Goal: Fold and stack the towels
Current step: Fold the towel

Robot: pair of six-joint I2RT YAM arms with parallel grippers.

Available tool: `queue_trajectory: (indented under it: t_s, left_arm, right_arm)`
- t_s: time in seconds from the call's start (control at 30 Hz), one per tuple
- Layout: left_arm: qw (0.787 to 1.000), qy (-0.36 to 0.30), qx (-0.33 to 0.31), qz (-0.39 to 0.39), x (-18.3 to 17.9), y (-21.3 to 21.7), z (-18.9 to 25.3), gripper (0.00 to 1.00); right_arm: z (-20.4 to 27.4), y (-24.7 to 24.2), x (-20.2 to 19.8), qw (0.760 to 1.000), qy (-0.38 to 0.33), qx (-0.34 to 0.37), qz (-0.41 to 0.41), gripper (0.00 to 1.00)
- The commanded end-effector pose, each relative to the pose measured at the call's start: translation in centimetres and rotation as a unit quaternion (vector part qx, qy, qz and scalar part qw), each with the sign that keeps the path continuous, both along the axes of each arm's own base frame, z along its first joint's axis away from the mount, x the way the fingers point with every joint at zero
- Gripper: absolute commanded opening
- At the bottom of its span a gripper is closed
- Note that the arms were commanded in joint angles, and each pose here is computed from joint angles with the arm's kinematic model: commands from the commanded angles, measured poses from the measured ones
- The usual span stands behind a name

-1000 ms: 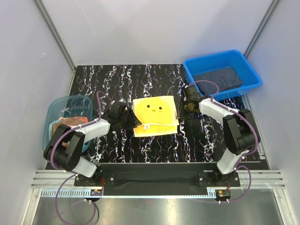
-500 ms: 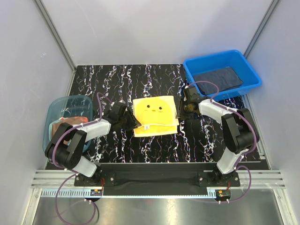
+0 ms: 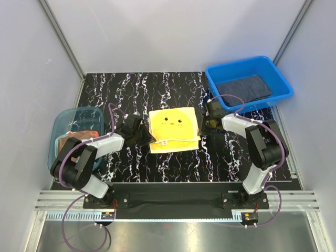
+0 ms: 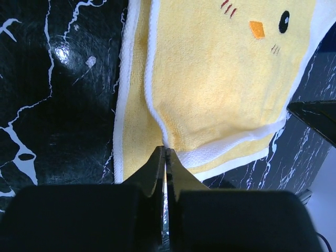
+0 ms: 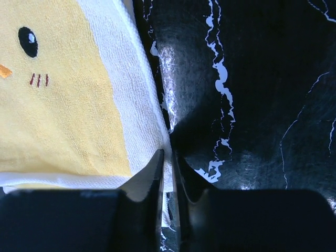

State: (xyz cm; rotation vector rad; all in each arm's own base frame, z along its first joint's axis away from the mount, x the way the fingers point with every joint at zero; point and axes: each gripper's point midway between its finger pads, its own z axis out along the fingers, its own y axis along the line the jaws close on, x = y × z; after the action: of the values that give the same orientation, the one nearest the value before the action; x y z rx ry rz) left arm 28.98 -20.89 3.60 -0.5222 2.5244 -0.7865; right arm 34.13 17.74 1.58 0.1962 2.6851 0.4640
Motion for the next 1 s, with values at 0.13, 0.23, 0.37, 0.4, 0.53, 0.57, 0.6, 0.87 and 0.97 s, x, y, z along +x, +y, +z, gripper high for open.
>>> queue_trajectory:
  t_s: [0.13,0.23,0.37,0.4,0.53,0.57,0.6,0.87,0.97]
  left_arm:
    - [0.999,-0.037,0.004,0.008,1.5,-0.1,1.5,0.00]
    - [0.999,-0.046,0.015,0.005,1.9,0.1,2.6,0.00]
    - [0.997,-0.062,0.045,0.000,2.5,0.8,4.4,0.00]
    - [0.997,-0.060,0.053,-0.003,2.4,1.0,4.5,0.00]
    - [0.995,-0.079,0.064,-0.007,2.6,1.4,6.4,0.00]
    - [0.994,-0.086,0.064,-0.006,2.8,1.4,7.1,0.00]
    - [0.994,-0.083,0.070,-0.013,2.5,1.5,7.2,0.00]
    - [0.993,-0.086,0.065,-0.048,0.3,1.7,7.4,0.00]
    - [0.994,-0.068,0.061,-0.057,-1.1,1.9,5.0,0.00]
  right_arm:
    - [0.1,0.4,-0.4,1.000,0.001,0.014,0.014,0.02]
    - [1.5,0.5,0.2,1.000,-0.016,0.013,0.024,0.00]
    - [3.8,0.7,0.6,0.999,-0.033,0.014,0.039,0.00]
    - [4.5,0.8,0.7,0.998,-0.041,0.017,0.041,0.00]
    - [6.7,1.4,0.8,0.996,-0.053,0.035,0.056,0.00]
    - [7.2,1.7,0.7,0.996,-0.055,0.044,0.061,0.00]
    - [7.7,2.0,0.6,0.995,-0.058,0.051,0.063,0.00]
    - [10.4,3.6,-0.8,0.987,-0.078,0.114,0.088,0.00]
    - [8.1,3.4,-2.1,0.987,-0.063,0.118,0.089,0.00]
